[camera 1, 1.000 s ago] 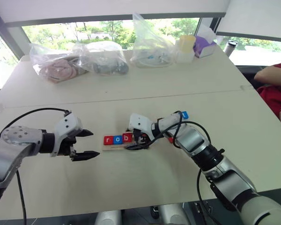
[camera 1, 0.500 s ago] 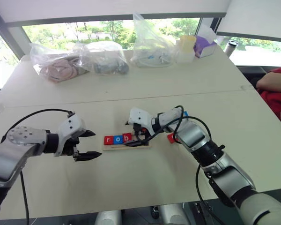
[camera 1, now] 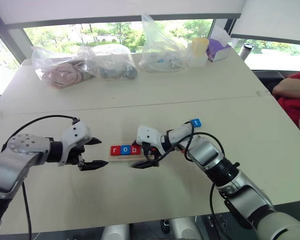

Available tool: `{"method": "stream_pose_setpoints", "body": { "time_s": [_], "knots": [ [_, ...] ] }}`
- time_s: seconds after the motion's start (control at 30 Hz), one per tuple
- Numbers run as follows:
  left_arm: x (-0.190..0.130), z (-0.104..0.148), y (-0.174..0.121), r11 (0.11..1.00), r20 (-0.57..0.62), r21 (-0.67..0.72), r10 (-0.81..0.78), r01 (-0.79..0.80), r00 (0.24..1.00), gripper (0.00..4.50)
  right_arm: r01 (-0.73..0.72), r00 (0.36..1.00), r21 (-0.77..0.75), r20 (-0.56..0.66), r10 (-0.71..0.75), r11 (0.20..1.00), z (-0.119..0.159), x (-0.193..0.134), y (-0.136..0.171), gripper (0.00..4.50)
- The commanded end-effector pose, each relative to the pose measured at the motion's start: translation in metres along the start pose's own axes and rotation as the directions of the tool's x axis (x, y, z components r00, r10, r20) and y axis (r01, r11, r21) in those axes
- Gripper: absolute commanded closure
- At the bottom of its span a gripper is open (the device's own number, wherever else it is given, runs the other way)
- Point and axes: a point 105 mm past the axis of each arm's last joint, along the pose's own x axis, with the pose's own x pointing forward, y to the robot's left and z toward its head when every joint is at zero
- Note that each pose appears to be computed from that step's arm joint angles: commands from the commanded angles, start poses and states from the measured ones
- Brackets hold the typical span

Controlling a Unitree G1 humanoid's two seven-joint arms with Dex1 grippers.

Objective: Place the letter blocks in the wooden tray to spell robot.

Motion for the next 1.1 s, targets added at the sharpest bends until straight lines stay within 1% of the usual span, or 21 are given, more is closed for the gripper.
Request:
{"method": "stream_pose_setpoints", "body": {
  "time_s": [0.03, 0.1, 0.13, 0.2, 0.27, 0.4, 0.5, 0.53, 0.6, 0.67, 0.73, 0.77, 0.8, 0.87, 0.93, 1.1],
  "knots": [
    [-0.001, 0.003, 0.002, 0.999, 0.002, 0.030, 0.011, -0.011, 1.000, 0.00, 0.005, 0.998, -0.045, 0.056, -0.002, 0.999, 0.020, -0.004, 0.001, 0.02],
    [0.000, 0.003, 0.003, 0.999, 0.004, 0.031, 0.012, -0.012, 1.000, 0.00, 0.069, 0.996, -0.074, 0.063, -0.064, 0.995, 0.024, -0.010, -0.009, 0.02],
    [0.000, 0.003, 0.003, 0.999, 0.006, 0.032, 0.014, -0.014, 1.000, 0.00, 0.127, 0.989, -0.073, 0.085, -0.121, 0.989, 0.032, -0.018, -0.019, 0.02],
    [-0.001, 0.004, 0.002, 0.999, 0.009, 0.033, 0.016, -0.016, 1.000, 0.00, 0.217, 0.969, -0.041, 0.130, -0.210, 0.975, 0.045, -0.036, -0.033, 0.02],
    [-0.001, 0.005, 0.000, 0.999, 0.014, 0.032, 0.014, -0.014, 1.000, 0.00, 0.285, 0.947, 0.002, 0.153, -0.281, 0.959, 0.050, -0.053, -0.040, 0.02],
    [0.000, 0.010, -0.003, 1.000, 0.036, 0.029, 0.000, -0.001, 0.999, 0.00, 0.425, 0.883, 0.169, 0.141, -0.449, 0.889, 0.042, -0.090, -0.043, 0.02],
    [0.002, 0.014, -0.004, 0.999, 0.050, 0.034, -0.014, 0.012, 0.999, 0.00, 0.465, 0.850, 0.267, 0.130, -0.510, 0.844, 0.033, -0.112, -0.033, 0.02],
    [0.003, 0.015, -0.004, 0.999, 0.054, 0.035, -0.019, 0.017, 0.998, 0.00, 0.466, 0.847, 0.277, 0.134, -0.514, 0.840, 0.032, -0.117, -0.029, 0.02],
    [0.006, 0.018, -0.003, 0.999, 0.064, 0.037, -0.039, 0.037, 0.997, 0.00, 0.459, 0.853, 0.185, 0.179, -0.489, 0.869, 0.027, -0.138, -0.013, 0.02],
    [0.009, 0.019, -0.001, 0.997, 0.063, 0.044, -0.060, 0.057, 0.996, 0.00, 0.410, 0.885, 0.064, 0.213, -0.413, 0.910, 0.020, -0.155, 0.005, 0.02],
    [0.015, 0.021, -0.002, 0.994, 0.060, 0.058, -0.098, 0.095, 0.993, 0.00, 0.387, 0.918, -0.065, 0.115, -0.379, 0.920, -0.011, -0.175, 0.004, 0.02],
    [0.018, 0.022, -0.003, 0.992, 0.060, 0.068, -0.114, 0.110, 0.992, 0.00, 0.366, 0.931, -0.119, 0.040, -0.364, 0.923, -0.029, -0.182, 0.001, 0.02],
    [0.020, 0.024, -0.002, 0.990, 0.061, 0.077, -0.121, 0.116, 0.991, 0.00, 0.338, 0.940, -0.133, -0.002, -0.341, 0.932, -0.040, -0.187, -0.004, 0.02],
    [0.021, 0.029, 0.002, 0.990, 0.071, 0.084, -0.117, 0.111, 0.991, 0.00, 0.297, 0.953, -0.142, -0.018, -0.303, 0.944, -0.050, -0.190, -0.013, 0.02],
    [0.020, 0.030, 0.003, 0.991, 0.074, 0.083, -0.114, 0.108, 0.991, 0.00, 0.260, 0.964, -0.166, -0.019, -0.267, 0.951, -0.054, -0.186, -0.021, 0.02],
    [0.015, 0.025, 0.000, 0.994, 0.066, 0.065, -0.088, 0.083, 0.994, 0.00, 0.155, 0.984, -0.201, -0.059, -0.170, 0.967, -0.066, -0.171, -0.035, 0.02]
  ]
}}
